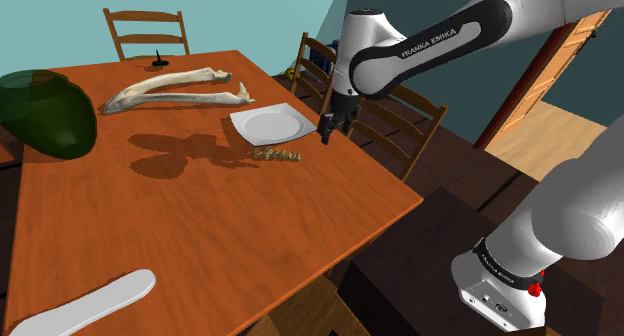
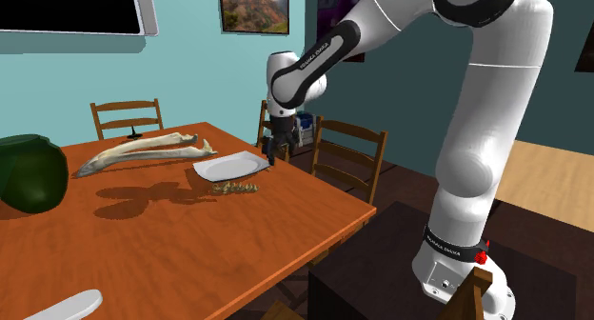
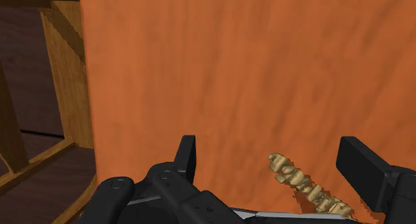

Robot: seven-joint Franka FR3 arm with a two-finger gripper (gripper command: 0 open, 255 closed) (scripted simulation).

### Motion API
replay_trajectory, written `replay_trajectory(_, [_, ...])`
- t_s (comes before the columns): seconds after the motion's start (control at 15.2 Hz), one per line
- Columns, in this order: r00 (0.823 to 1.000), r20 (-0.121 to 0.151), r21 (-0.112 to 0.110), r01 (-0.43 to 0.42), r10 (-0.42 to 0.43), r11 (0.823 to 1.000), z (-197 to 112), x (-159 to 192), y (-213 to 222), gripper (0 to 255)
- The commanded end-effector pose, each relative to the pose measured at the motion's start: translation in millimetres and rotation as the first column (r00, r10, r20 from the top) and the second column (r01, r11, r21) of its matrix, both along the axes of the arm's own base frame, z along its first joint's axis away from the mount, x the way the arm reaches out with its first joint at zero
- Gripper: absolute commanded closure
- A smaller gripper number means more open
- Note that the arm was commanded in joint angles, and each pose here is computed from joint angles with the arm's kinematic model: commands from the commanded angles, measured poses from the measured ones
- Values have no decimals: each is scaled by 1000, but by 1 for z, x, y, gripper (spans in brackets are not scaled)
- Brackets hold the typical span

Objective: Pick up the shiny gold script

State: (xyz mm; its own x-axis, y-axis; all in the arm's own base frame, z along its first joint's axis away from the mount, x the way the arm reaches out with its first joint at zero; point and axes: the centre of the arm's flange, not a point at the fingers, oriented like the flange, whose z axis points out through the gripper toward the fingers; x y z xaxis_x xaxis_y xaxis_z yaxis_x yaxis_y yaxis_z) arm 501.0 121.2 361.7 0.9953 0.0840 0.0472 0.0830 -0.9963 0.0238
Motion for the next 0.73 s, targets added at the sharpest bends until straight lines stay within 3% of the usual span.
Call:
replay_trajectory(0.0, [1000,13,1,-15,15,1000,-16,17,9,0])
replay_trajectory(0.66, [994,64,1,-84,83,996,-92,94,62,0])
